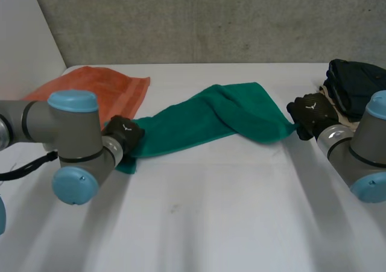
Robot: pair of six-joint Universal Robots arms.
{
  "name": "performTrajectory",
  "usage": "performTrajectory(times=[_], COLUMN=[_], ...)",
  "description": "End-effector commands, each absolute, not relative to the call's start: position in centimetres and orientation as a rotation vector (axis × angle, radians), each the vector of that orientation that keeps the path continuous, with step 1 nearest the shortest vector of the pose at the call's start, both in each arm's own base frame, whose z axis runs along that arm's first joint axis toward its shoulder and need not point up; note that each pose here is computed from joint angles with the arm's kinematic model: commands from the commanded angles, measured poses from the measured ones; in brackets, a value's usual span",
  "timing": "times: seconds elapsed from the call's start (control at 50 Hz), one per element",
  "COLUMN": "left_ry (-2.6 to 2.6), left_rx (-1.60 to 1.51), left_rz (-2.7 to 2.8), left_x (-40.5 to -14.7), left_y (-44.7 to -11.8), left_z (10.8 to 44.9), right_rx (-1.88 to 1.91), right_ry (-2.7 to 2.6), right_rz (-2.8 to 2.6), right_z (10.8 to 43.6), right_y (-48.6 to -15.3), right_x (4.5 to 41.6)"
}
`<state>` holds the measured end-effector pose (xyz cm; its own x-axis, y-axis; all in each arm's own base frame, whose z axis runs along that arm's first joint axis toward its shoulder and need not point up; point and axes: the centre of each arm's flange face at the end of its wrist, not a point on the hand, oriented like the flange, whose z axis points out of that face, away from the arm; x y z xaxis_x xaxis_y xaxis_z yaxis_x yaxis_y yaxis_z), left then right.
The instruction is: Fold the laundry.
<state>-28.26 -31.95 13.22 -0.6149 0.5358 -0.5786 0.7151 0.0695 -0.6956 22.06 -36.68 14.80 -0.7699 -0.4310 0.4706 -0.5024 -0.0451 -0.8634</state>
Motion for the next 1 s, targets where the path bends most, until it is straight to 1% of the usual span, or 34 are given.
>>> performTrajectory(times=[0.02,0.3,0.36,0.42,0.44,0.46,0.52,0.54,0.6,0.62,0.68,0.7,0.74,0.78,0.84,0.9,0.92,0.96,0.98,1.0], left_ry=[2.129,2.095,2.085,2.095,2.099,2.105,2.111,2.101,2.064,2.029,1.976,1.943,1.924,1.937,1.967,2.023,2.049,2.073,2.096,2.106], left_rx=[1.245,1.262,1.279,1.283,1.282,1.267,1.207,1.16,1.091,1.045,0.971,0.945,0.942,0.979,1.014,1.039,1.059,1.08,1.107,1.121], left_rz=[-1.663,-1.656,-1.634,-1.594,-1.597,-1.607,-1.66,-1.727,-1.849,-1.929,-2.029,-2.076,-2.109,-2.111,-2.079,-1.986,-1.93,-1.871,-1.813,-1.784], left_x=[-28.7,-29.7,-29.6,-29.0,-28.9,-28.4,-27.3,-26.6,-25.6,-24.8,-23.4,-22.6,-22.1,-22.0,-22.0,-22.2,-22.4,-22.6,-22.9,-23.1], left_y=[-32.7,-33.7,-33.6,-33.2,-33.0,-32.5,-31.8,-31.0,-29.4,-28.2,-26.6,-25.7,-25.1,-25.1,-25.4,-26.9,-27.9,-28.9,-29.9,-30.4], left_z=[14.2,13.5,14.1,15.8,16.7,18.6,22.0,25.0,29.5,32.3,35.9,37.5,38.5,38.3,37.5,35.3,33.8,32.3,30.6,29.7], right_rx=[1.011,0.996,0.997,0.996,0.992,0.985,0.982,0.978,0.944,0.919,0.866,0.839,0.828,0.839,0.867,0.916,0.938,1.014,1.036,1.081], right_ry=[-2.145,-2.121,-2.107,-2.091,-2.085,-2.059,-2.007,-1.962,-1.881,-1.826,-1.772,-1.733,-1.721,-1.741,-1.801,-1.894,-1.91,-1.954,-1.961,-1.981], right_rz=[1.994,1.983,1.981,1.966,1.958,1.949,1.941,1.941,1.958,1.987,2.034,2.07,2.087,2.079,2.044,1.971,1.953,1.882,1.853,1.793], right_z=[15.2,15.4,15.7,16.7,17.2,18.6,21.4,23.5,27.4,29.9,33.2,35.3,36.6,37.3,36.6,34.6,34.1,32.4,31.8,30.3], right_y=[-36.7,-37.2,-37.4,-37.4,-37.3,-37.3,-36.9,-36.5,-35.9,-35.4,-34.6,-33.9,-33.2,-32.9,-33.3,-34.3,-34.4,-34.5,-34.8,-35.2], right_x=[22.0,21.3,21.2,20.7,20.5,20.0,19.1,18.5,17.5,16.8,16.0,15.7,15.6,15.5,15.5,15.8,16.1,17.2,17.4,18.0])
